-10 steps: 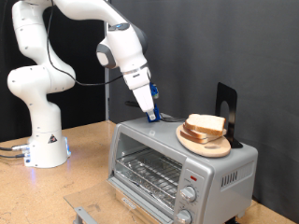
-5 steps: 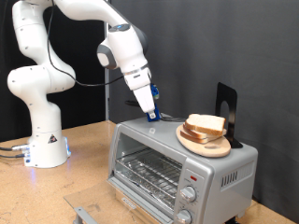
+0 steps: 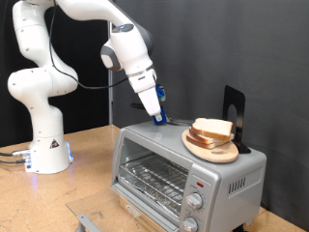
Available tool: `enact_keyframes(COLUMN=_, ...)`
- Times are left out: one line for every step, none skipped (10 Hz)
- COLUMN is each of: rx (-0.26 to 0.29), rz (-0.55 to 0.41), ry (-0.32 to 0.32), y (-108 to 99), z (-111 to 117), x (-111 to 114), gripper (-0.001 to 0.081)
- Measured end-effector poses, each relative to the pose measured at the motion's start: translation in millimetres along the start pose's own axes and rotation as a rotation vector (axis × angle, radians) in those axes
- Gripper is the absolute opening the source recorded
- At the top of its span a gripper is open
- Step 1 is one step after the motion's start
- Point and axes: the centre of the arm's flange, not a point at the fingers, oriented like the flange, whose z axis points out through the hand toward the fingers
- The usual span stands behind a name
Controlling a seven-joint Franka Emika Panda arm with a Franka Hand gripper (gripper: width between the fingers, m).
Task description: Make a piece of toast with the oven
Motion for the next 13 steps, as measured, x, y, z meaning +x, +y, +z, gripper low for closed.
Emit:
enact_keyframes(rx=0.037, rz=-0.001, ry=0.001, y=-3.4, z=-9.4, x=2.9, gripper=0.0439)
enact_keyframes(rx=0.071, rz=-0.005, ry=0.004, y=-6.6, z=-22.7, x=6.0, gripper=0.0439)
enact_keyframes(rx=0.094, rz=-0.008, ry=0.006, y=-9.3, z=-36.9, x=7.8, gripper=0.0439)
enact_keyframes(rx=0.118, rz=-0.013, ry=-0.012, y=-11.6, z=-51.4, x=7.7, gripper=0.0439)
enact_keyframes(rx=0.138, rz=-0.015, ry=-0.035, y=-11.5, z=-61.8, x=5.7, gripper=0.0439)
enact_keyframes(rx=0.13, rz=-0.014, ry=-0.023, y=-10.6, z=-59.5, x=6.1, gripper=0.0439)
enact_keyframes(rx=0.14, rz=0.017, ry=0.035, y=-8.9, z=-60.3, x=8.6, gripper=0.0439)
enact_keyframes(rx=0.157, rz=0.062, ry=0.122, y=-4.8, z=-64.6, x=11.7, gripper=0.0439)
enact_keyframes(rx=0.177, rz=0.111, ry=0.2, y=0.7, z=-70.9, x=12.8, gripper=0.0439)
enact_keyframes(rx=0.194, rz=0.161, ry=0.252, y=7.8, z=-77.9, x=11.8, gripper=0.0439)
enact_keyframes(rx=0.201, rz=0.219, ry=0.276, y=16.8, z=-85.4, x=10.0, gripper=0.0439)
enact_keyframes(rx=0.194, rz=0.288, ry=0.272, y=28.5, z=-92.7, x=7.3, gripper=0.0439)
enact_keyframes(rx=0.172, rz=0.312, ry=0.233, y=40.3, z=-99.1, x=3.2, gripper=0.0439)
